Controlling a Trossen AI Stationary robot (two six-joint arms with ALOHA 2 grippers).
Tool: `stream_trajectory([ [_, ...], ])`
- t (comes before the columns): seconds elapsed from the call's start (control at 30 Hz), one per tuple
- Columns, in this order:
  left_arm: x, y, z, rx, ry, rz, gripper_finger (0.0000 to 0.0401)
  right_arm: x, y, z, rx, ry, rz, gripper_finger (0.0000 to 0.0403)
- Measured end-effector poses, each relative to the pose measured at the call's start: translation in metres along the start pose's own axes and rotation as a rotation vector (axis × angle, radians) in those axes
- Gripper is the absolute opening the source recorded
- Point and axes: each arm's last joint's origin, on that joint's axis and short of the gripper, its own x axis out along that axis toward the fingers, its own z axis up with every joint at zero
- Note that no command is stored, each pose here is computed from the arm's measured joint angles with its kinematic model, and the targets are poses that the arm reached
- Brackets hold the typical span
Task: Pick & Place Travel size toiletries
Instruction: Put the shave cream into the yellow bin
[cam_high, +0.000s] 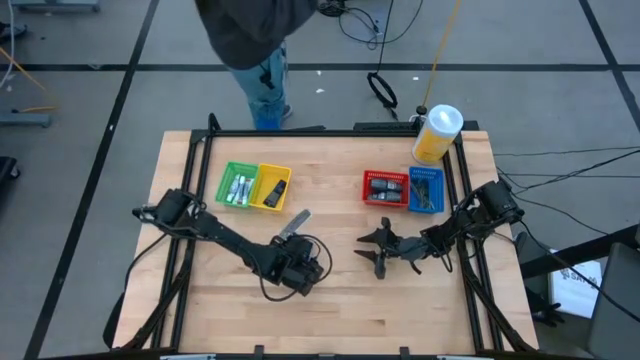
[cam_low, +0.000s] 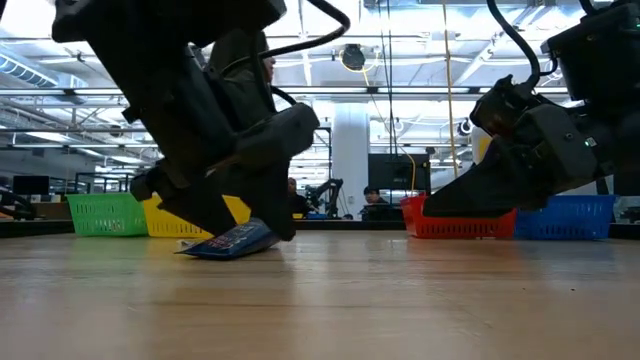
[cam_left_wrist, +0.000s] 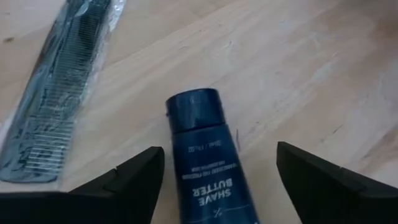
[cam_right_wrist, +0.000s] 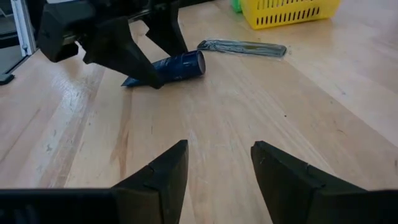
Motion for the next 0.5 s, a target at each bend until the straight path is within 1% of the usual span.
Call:
stream_trajectory([
  [0.37, 0.008, 0.007, 0.012, 0.063, 0.006, 0.048, 0.0199, 0.000, 0.000, 0.000, 0.000, 0.000, 0.000, 0.0169],
  [0.5, 0.010, 0.009, 0.016, 0.075, -0.018, 0.063, 0.0164, 0.000, 0.000, 0.000, 0.000, 0.000, 0.000, 0.0169],
])
